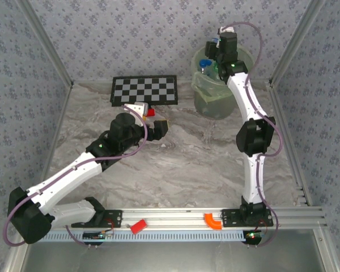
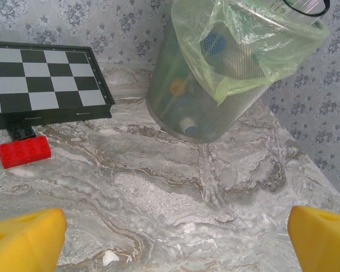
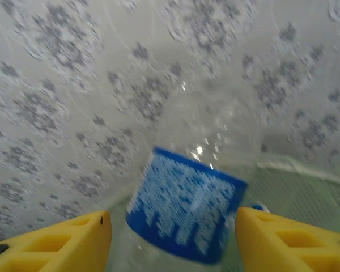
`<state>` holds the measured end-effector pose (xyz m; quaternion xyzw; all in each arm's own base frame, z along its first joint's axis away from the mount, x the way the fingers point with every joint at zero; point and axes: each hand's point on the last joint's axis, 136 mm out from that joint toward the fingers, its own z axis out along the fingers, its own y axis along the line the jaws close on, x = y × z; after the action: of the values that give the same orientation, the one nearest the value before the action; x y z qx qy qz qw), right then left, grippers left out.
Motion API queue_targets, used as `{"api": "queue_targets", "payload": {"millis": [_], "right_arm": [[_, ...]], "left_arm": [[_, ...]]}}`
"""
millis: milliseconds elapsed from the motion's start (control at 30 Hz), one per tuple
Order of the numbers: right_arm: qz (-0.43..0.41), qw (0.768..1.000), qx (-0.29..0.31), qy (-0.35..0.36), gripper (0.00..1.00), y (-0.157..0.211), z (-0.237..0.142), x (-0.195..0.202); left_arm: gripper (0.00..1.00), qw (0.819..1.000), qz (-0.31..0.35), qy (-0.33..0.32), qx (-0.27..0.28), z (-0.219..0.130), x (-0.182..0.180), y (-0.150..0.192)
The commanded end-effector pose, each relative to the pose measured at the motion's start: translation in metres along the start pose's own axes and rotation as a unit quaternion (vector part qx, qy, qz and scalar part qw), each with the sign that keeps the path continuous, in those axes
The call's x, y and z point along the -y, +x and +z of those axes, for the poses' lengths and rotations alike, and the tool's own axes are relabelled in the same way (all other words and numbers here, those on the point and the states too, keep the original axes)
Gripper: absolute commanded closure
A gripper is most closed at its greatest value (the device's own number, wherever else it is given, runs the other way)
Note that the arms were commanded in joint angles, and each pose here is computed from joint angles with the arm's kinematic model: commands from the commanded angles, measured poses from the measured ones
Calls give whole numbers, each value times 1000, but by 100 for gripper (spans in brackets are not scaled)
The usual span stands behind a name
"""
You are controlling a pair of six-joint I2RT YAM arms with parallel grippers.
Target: Put the plastic bottles in the bin
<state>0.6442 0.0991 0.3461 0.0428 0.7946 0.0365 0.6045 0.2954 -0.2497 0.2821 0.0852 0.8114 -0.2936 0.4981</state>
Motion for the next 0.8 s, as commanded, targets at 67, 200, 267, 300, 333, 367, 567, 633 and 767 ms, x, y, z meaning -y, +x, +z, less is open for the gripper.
{"api": "queue_targets", "payload": {"millis": [67,200,267,300,333,367,567,633,767], "right_arm": [[9,1000,18,19,39,-29,-38,5],[8,999,39,-8,35,-46,-56,-1],[19,999,32,-30,32,-51,-60,-1],[33,998,29,-42,31,-53,-60,2],[49,997,24,-60,29,-57,-60,4],[64,995,21,-71,28,-59,-57,9],[102,980,-15,-168,25,-60,-39,22],[122,975,-18,-183,26,-58,-31,31],[149,965,-12,-215,27,-59,-21,45]], "left_arm": [[0,1000,-9,11,18,-6,4,-7],[0,1000,-12,12,18,-7,4,-5],[0,1000,-13,13,19,-8,4,-6],[0,1000,-13,14,19,-8,4,-6],[0,1000,-13,14,19,-8,4,-6],[0,1000,-11,15,19,-9,4,-5],[0,1000,-6,17,13,-5,6,-5],[0,1000,-3,17,9,-3,7,-5],[0,1000,3,17,0,4,10,-6]]}}
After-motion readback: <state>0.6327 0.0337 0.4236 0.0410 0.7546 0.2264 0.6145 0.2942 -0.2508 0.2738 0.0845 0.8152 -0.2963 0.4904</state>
